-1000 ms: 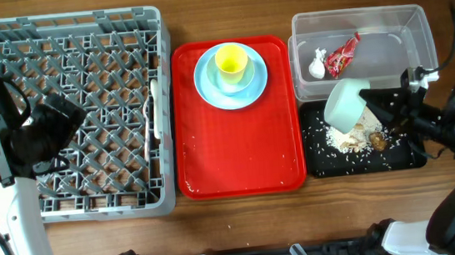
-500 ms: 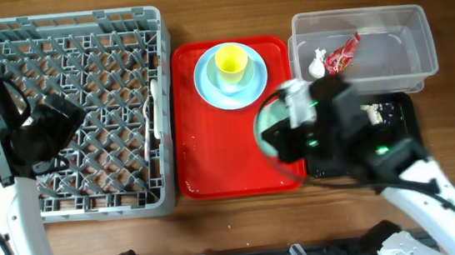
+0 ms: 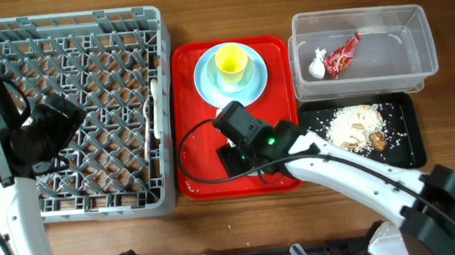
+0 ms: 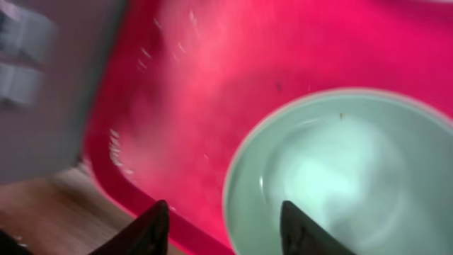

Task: Sort waste into correct bins and load items into the dishwasher rack
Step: 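Set the empty green bowl back on the red tray, then reach the left gripper to the yellow cup and grasp it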

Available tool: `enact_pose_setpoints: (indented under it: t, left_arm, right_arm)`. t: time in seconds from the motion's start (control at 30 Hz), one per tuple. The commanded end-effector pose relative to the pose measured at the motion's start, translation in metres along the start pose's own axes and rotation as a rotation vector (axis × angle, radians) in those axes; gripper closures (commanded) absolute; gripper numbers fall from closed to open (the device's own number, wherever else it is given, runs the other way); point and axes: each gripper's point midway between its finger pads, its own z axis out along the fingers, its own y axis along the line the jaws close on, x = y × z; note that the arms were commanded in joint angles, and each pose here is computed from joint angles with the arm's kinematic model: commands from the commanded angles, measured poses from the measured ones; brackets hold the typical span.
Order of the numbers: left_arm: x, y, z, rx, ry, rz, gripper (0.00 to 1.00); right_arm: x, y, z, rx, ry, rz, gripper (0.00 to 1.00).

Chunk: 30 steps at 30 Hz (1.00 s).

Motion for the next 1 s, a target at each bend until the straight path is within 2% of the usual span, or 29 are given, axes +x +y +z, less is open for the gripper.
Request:
enact_pose_setpoints:
  t: [0.0, 0.03, 0.1, 0.2, 0.27, 0.53, 0.67, 0.7, 0.8, 0.83, 0.87, 0.97]
  left_arm:
    - [-0.002, -0.001, -0.003, 0.01, -0.011, 0.005, 0.0]
    - [-0.002, -0.001, -0.003, 0.01, -0.011, 0.006, 0.0]
    - [-0.002, -0.001, -0.003, 0.01, -0.011, 0.005, 0.0]
    - [-0.002, -0.001, -0.003, 0.01, -0.011, 0.005, 0.0]
    - [-0.002, -0.001, -0.003, 0.01, -0.011, 0.006, 0.0]
    - [-0.002, -0.002, -0.003, 0.017, -0.011, 0.002, 0.0]
    - [-0.002, -0.002, -0.003, 0.016, -0.011, 0.002, 0.0]
    - [0.0, -0.005, -0.003, 0.032, 0.0, 0.003, 0.0]
    - [0.006, -0.04, -0.008, 0.222, 0.056, 0.018, 0.0]
    - [0.014, -0.052, -0.012, 0.298, 0.106, 0.027, 0.07]
    - [0.022, -0.061, -0.014, 0.337, 0.134, 0.061, 0.27]
    - [0.046, -0.082, -0.016, 0.368, 0.178, 0.164, 0.48]
  right_arm:
    - [-0.044, -0.008, -0.068, 0.078, -0.203, -0.036, 0.3]
    - [-0.049, -0.021, -0.087, 0.144, -0.254, -0.022, 0.27]
    - [-0.056, -0.059, -0.132, 0.297, -0.372, 0.036, 0.0]
    - [-0.036, -0.126, -0.196, 0.553, -0.453, 0.143, 0.0]
    - [-0.02, -0.144, -0.214, 0.605, -0.446, 0.184, 0.0]
    - [-0.022, -0.146, -0.199, 0.618, -0.401, 0.175, 0.0]
    - [-0.022, -0.136, -0.177, 0.546, -0.332, 0.161, 0.0]
    - [-0.021, -0.133, -0.172, 0.524, -0.314, 0.157, 0.0]
    - [-0.02, -0.123, -0.156, 0.462, -0.266, 0.15, 0.0]
    - [-0.02, -0.124, -0.152, 0.464, -0.253, 0.149, 0.01]
    - [-0.019, -0.124, -0.148, 0.468, -0.24, 0.148, 0.0]
    - [-0.019, -0.125, -0.142, 0.475, -0.22, 0.146, 0.0]
